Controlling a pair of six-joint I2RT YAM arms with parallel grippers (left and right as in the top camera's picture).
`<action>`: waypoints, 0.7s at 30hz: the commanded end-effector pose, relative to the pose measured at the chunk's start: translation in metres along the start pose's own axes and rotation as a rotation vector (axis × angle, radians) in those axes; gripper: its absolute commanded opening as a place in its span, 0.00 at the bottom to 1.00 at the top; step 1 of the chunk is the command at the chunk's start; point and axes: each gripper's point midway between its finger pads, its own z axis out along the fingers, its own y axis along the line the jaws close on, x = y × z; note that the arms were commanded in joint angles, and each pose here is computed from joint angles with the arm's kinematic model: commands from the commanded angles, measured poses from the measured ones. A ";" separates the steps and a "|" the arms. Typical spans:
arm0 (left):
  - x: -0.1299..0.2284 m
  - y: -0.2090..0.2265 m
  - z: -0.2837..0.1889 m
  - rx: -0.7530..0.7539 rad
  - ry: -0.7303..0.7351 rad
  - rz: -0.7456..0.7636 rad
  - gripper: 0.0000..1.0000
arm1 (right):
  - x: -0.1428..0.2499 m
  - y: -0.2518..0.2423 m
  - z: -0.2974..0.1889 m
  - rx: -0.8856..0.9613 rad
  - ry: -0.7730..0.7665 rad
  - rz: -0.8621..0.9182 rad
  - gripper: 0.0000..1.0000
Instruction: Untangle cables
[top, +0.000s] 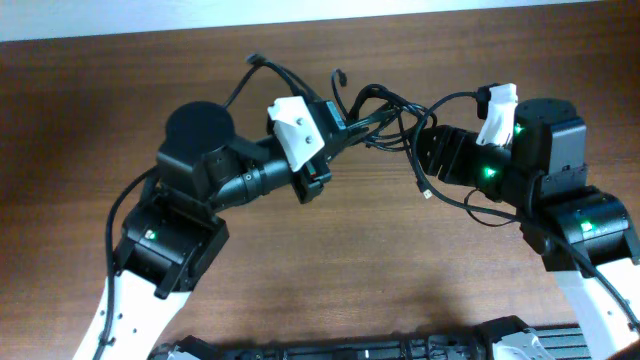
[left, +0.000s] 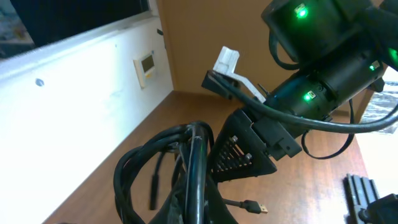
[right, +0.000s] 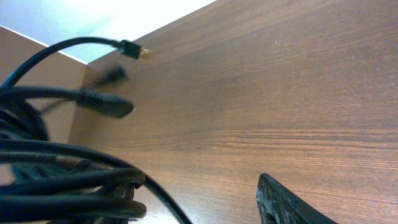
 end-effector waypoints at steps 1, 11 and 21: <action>-0.031 -0.010 -0.021 0.005 -0.086 0.116 0.00 | -0.002 -0.014 0.004 0.069 -0.005 0.005 0.61; 0.004 -0.011 -0.011 0.040 0.027 0.268 0.00 | 0.007 0.048 -0.002 -0.272 0.082 -0.040 0.70; 0.028 0.013 -0.012 -0.081 0.156 0.344 0.00 | 0.002 0.082 -0.015 -0.458 0.078 -0.108 0.70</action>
